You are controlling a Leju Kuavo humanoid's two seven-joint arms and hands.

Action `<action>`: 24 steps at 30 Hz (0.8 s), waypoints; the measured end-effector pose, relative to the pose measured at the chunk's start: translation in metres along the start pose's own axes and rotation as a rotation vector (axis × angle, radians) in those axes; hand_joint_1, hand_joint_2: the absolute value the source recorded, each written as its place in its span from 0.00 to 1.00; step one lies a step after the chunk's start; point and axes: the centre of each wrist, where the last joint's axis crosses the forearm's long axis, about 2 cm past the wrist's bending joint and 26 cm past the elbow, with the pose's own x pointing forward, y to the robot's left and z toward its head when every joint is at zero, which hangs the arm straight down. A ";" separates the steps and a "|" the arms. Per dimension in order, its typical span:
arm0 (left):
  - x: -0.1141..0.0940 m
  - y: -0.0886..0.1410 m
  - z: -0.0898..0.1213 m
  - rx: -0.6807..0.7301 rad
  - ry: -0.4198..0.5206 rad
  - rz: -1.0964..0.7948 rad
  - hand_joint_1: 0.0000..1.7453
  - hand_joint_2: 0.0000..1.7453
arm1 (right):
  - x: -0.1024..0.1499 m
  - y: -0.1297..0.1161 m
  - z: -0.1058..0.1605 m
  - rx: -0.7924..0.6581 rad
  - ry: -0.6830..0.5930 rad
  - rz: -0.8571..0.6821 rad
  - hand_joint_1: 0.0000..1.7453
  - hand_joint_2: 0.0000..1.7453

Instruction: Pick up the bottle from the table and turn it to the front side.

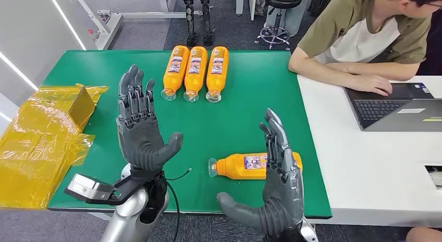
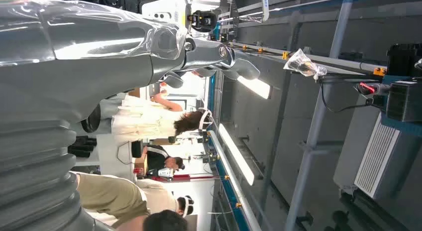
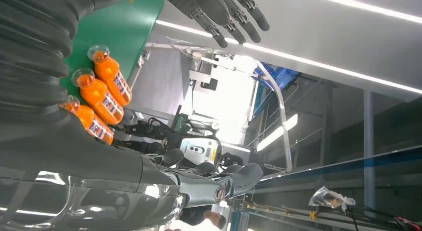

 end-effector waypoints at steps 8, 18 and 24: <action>0.000 0.000 0.000 -0.003 0.004 0.038 0.00 1.00 | -0.001 0.000 -0.001 0.015 -0.007 0.039 0.00 1.00; 0.000 0.001 0.000 -0.016 0.003 0.044 0.00 1.00 | -0.006 -0.018 -0.016 0.047 -0.084 0.295 0.00 1.00; 0.000 0.001 0.000 -0.018 0.003 0.045 0.00 1.00 | -0.007 -0.020 -0.017 0.046 -0.086 0.305 0.00 1.00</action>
